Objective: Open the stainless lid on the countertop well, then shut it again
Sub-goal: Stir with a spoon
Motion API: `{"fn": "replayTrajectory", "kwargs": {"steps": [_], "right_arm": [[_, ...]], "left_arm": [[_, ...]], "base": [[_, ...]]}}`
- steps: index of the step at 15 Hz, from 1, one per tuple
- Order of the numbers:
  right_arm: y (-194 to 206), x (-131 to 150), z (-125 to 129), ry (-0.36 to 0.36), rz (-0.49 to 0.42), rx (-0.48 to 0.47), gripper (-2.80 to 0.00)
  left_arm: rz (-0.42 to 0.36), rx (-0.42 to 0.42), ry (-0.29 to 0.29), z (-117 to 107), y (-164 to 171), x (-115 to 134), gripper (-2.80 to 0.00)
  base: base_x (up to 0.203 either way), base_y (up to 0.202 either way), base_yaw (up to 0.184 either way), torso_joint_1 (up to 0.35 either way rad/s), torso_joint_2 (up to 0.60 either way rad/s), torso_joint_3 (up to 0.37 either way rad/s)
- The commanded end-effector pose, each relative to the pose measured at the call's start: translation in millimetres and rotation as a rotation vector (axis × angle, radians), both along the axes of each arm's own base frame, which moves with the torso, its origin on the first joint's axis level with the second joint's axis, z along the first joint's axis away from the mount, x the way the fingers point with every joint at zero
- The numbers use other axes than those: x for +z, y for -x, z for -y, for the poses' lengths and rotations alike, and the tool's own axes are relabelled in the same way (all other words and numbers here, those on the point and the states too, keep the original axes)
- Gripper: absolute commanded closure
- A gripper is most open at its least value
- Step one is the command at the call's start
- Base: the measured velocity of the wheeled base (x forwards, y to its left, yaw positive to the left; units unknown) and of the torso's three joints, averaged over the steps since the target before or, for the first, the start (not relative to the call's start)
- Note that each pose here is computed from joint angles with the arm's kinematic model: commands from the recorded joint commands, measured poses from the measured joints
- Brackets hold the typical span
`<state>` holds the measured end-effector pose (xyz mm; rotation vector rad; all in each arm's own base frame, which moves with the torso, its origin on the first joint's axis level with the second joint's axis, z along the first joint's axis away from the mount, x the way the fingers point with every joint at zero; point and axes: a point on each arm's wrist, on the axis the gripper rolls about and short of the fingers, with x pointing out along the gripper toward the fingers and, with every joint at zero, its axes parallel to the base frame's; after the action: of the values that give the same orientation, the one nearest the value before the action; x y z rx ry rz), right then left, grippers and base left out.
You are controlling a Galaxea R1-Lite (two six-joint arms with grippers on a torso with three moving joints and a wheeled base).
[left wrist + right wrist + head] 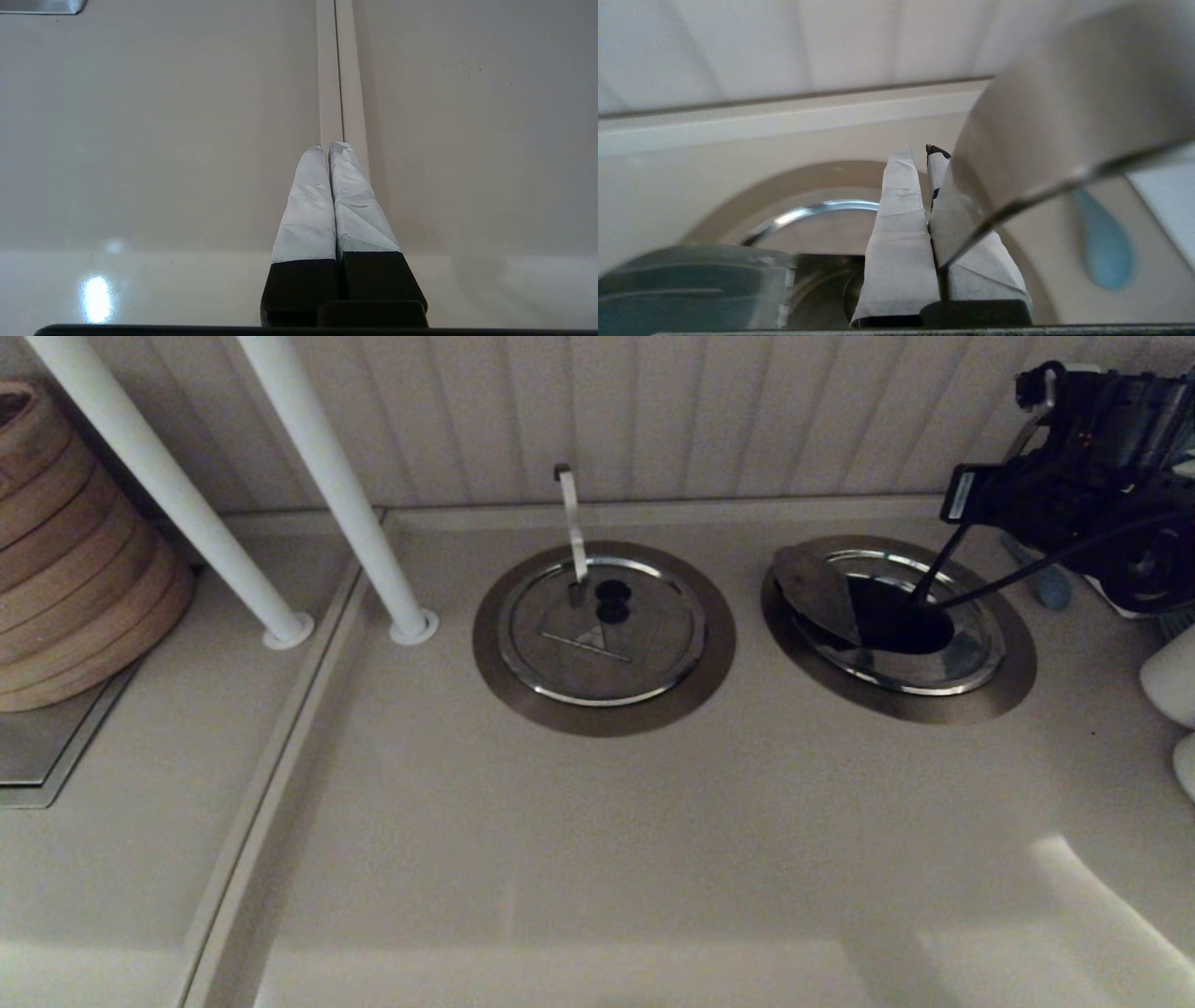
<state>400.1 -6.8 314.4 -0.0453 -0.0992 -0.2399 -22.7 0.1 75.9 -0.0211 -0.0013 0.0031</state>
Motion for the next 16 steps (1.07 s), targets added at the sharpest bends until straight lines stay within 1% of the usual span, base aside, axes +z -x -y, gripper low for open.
{"fn": "replayTrajectory", "kwargs": {"steps": [1, 2, 5, 8, 10, 11, 14, 16], "right_arm": [[-5.3, -6.3, -7.1, -0.028, -0.005, 0.025, 0.0], [-3.7, -4.7, -11.5, -0.053, 0.001, 0.044, 0.0], [-0.9, -10.2, -18.9, -0.074, -0.021, 0.132, 0.0], [8.7, -4.5, -18.9, -0.076, -0.053, 0.146, 0.0], [17.4, -2.3, -13.8, -0.073, -0.1, 0.166, 0.0], [17.8, -2.5, -6.7, -0.062, -0.108, 0.15, 0.0], [11.0, -11.1, 5.7, 0.002, -0.14, 0.108, 0.0], [2.2, -19.5, 6.8, 0.006, -0.157, 0.093, 0.0]], "left_arm": [[0.0, 0.0, 0.0, 0.0, 0.0, 0.0, 0.0], [0.0, 0.0, 0.0, 0.0, 0.0, 0.0, 0.0], [0.0, 0.0, 0.0, 0.0, 0.0, 0.0, 0.0], [0.0, 0.0, 0.0, 0.0, 0.0, 0.0, 0.0], [0.0, 0.0, 0.0, 0.0, 0.0, 0.0, 0.0], [0.0, 0.0, 0.0, 0.0, 0.0, 0.0, 0.0], [0.0, 0.0, 0.0, 0.0, 0.0, 0.0, 0.0], [0.0, 0.0, 0.0, 0.0, 0.0, 0.0, 0.0]], "base": [[0.0, 0.0, 0.0, 0.0, 0.0, 0.0], [0.0, 0.0, 0.0, 0.0, 0.0, 0.0], [0.0, 0.0, 0.0, 0.0, 0.0, 0.0], [0.0, 0.0, 0.0, 0.0, 0.0, 0.0], [0.0, 0.0, 0.0, 0.0, 0.0, 0.0], [0.0, 0.0, 0.0, 0.0, 0.0, 0.0], [0.0, 0.0, 0.0, 0.0, 0.0, 0.0], [0.0, 0.0, 0.0, 0.0, 0.0, 0.0]]}}
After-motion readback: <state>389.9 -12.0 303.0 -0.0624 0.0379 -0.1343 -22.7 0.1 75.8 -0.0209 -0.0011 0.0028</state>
